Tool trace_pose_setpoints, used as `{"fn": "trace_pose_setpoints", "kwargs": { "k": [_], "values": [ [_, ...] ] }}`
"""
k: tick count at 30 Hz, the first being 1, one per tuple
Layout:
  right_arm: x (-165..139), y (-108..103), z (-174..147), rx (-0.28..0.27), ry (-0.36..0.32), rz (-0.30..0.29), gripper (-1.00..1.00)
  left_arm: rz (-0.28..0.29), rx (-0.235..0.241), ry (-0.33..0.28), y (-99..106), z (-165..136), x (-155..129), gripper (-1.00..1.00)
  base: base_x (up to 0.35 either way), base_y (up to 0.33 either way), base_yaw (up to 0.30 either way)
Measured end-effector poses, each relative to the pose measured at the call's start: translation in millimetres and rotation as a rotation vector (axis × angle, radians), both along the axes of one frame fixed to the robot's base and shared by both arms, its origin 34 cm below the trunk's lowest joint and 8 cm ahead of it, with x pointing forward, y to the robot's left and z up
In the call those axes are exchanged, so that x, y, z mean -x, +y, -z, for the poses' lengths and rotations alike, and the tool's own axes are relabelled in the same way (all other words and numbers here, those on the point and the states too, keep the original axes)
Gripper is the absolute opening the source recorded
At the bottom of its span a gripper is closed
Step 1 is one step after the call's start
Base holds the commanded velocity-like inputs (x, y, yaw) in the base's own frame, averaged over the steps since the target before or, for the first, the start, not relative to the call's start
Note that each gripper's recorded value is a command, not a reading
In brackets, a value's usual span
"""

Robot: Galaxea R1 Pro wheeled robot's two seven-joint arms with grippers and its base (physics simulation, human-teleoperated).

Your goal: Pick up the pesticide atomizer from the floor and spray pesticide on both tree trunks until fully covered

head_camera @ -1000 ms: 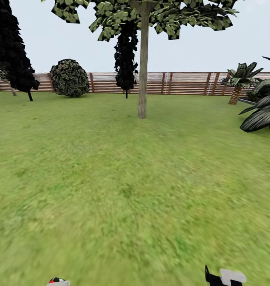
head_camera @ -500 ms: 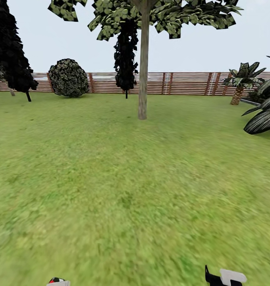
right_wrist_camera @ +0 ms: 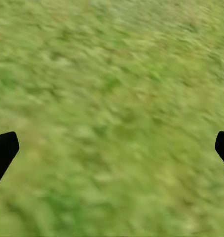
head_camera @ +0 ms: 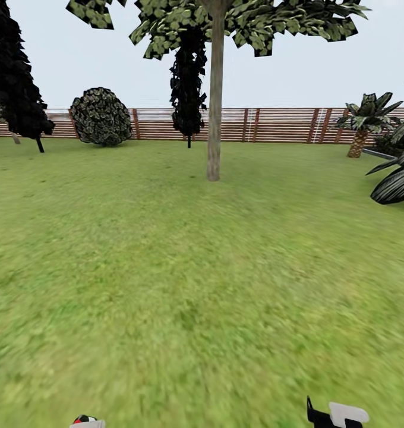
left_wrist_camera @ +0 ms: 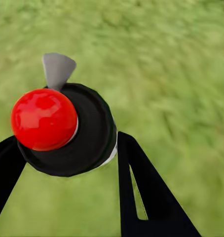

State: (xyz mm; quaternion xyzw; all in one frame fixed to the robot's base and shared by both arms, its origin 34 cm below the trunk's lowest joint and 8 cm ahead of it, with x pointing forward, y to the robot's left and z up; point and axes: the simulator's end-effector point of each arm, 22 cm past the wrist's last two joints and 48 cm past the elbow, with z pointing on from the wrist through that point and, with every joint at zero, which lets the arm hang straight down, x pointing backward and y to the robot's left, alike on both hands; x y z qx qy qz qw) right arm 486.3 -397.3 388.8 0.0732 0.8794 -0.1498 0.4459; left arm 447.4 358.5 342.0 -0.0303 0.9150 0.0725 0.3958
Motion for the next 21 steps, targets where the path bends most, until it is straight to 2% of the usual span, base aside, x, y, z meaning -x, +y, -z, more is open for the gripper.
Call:
{"fn": "trace_pose_setpoints", "kwargs": {
  "k": [21],
  "values": [
    [0.0, 0.0, 0.0, 0.0, 0.0, 0.0, 1.0, -0.001, 0.0, 0.001, 0.1, 0.2, 0.2, -1.0, 0.337, 0.0, 0.0]
  ]
}}
